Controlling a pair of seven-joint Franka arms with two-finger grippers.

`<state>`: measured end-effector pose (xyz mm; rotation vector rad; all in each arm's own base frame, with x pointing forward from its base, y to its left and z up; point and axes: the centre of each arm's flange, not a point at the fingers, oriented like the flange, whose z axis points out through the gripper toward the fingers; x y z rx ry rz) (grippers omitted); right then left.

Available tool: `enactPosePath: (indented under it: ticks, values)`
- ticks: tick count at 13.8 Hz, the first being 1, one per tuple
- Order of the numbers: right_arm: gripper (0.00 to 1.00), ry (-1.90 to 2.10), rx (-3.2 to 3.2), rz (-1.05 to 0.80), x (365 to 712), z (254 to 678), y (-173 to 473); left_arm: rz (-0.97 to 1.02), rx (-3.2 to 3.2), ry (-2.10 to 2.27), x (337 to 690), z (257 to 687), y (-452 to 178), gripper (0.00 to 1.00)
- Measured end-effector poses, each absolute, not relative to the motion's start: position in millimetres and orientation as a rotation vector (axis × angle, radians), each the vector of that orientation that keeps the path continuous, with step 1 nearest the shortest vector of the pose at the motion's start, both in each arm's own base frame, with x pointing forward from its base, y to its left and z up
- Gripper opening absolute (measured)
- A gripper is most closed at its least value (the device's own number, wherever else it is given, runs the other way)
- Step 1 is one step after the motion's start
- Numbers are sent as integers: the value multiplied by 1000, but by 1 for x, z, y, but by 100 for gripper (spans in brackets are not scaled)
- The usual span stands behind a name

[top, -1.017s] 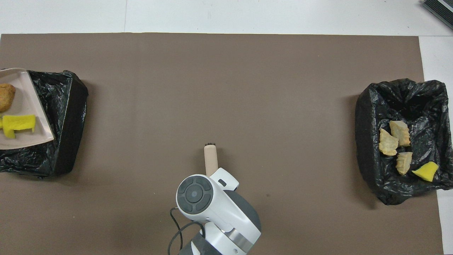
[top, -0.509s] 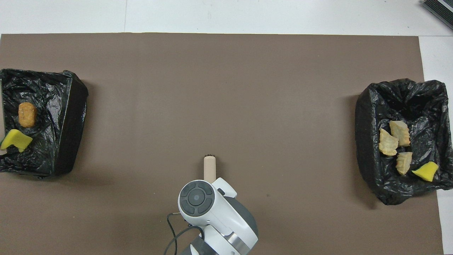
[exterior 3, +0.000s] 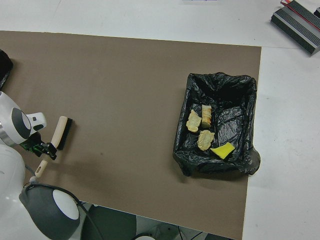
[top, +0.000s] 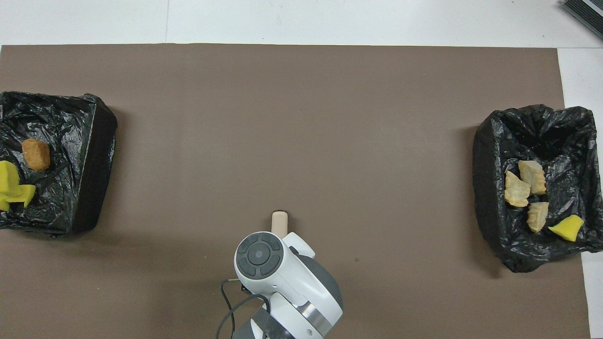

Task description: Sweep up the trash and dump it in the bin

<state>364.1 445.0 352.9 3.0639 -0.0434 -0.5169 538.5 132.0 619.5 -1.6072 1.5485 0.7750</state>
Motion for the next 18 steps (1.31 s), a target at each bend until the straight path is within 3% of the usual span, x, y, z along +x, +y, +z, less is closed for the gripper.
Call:
enactPosePath:
  ticks: [1, 2, 9, 14, 18]
  values:
    - [99, -70, 3075, -510, 376, 365, 439, 785, -1608, 1546, 538, 620, 112, 31]
    - [100, -109, 3091, -494, 389, 379, 430, 788, -1615, 1537, 538, 619, 94, 31]
    - [100, -151, 3176, -384, 480, 506, 310, 446, -2193, 1421, 533, 571, 1, 31]
    - [100, 50, 3191, -239, 540, 546, 201, 240, -2661, 1097, 540, 508, -136, 31]
    - [100, 132, 3156, -187, 563, 566, 120, 143, -2868, 809, 542, 475, -239, 31]
